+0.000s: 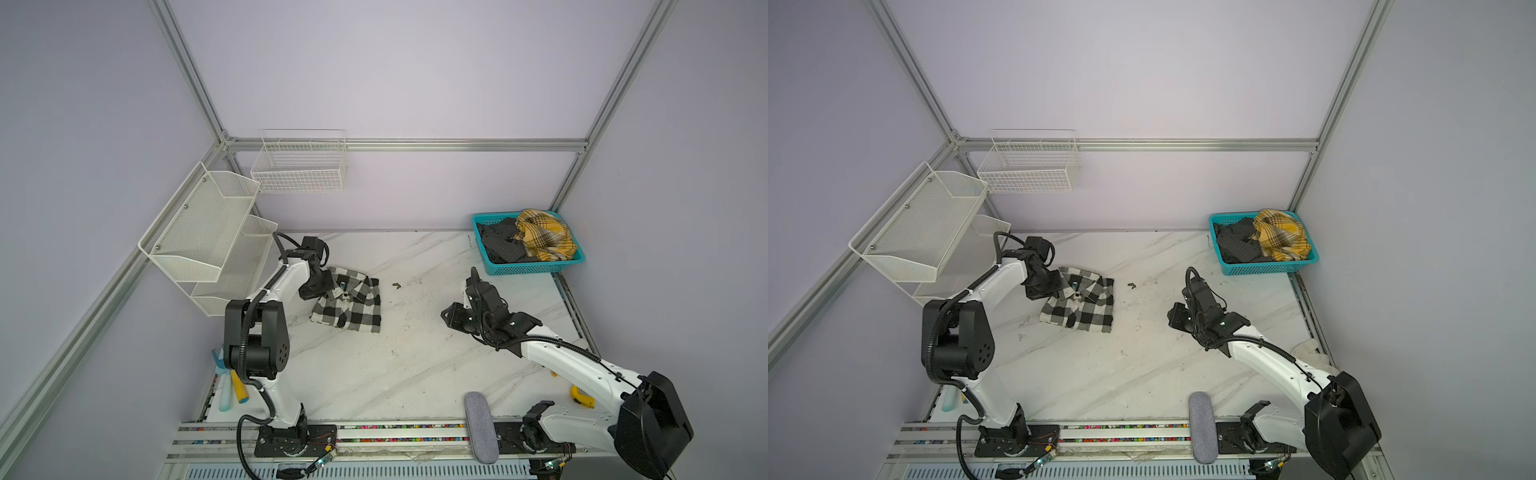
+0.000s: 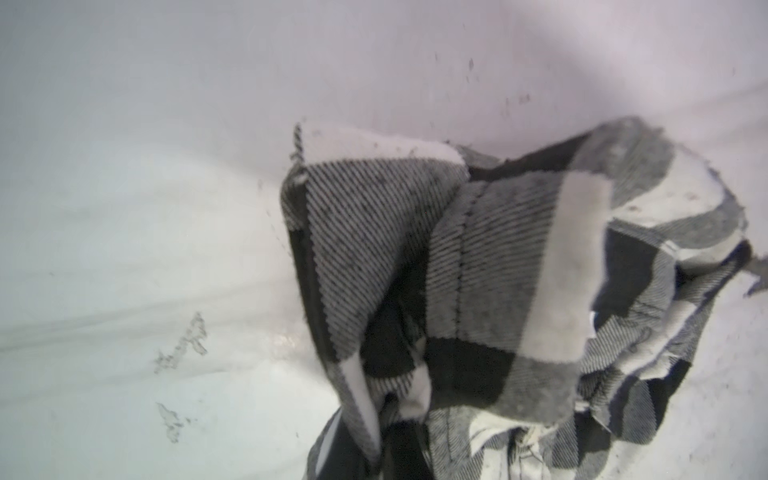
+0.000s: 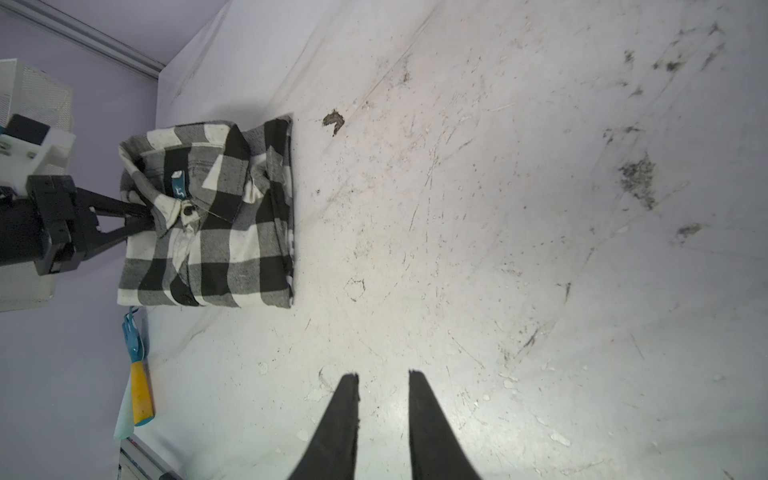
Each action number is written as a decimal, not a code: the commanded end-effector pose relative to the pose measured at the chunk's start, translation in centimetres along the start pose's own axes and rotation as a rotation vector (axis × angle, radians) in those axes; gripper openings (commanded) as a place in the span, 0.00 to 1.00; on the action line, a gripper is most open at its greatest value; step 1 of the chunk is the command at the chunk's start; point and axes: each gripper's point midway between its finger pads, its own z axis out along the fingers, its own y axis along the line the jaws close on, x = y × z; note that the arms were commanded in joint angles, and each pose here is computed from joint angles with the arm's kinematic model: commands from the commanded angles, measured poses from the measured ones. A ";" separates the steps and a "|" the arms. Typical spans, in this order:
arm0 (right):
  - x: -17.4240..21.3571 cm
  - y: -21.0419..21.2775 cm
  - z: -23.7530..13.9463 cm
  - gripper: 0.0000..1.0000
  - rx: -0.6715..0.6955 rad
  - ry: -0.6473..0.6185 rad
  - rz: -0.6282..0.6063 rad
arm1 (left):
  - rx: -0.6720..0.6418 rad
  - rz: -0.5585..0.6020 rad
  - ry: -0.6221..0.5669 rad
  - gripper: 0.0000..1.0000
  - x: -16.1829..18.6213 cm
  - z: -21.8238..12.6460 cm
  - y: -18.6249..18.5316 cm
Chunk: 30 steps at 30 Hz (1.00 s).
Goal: Fold and stack the long sleeve shirts
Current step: 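Drag the bundle toward the wire rack with the left gripper while the right withdraws, then set the checked bundle down beside the wire rack with the left gripper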
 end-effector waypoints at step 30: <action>1.3 -1.4 5.0 0.22 0.048 0.095 -0.034 | -0.175 0.021 -0.337 0.64 -20.7 -0.9 6.8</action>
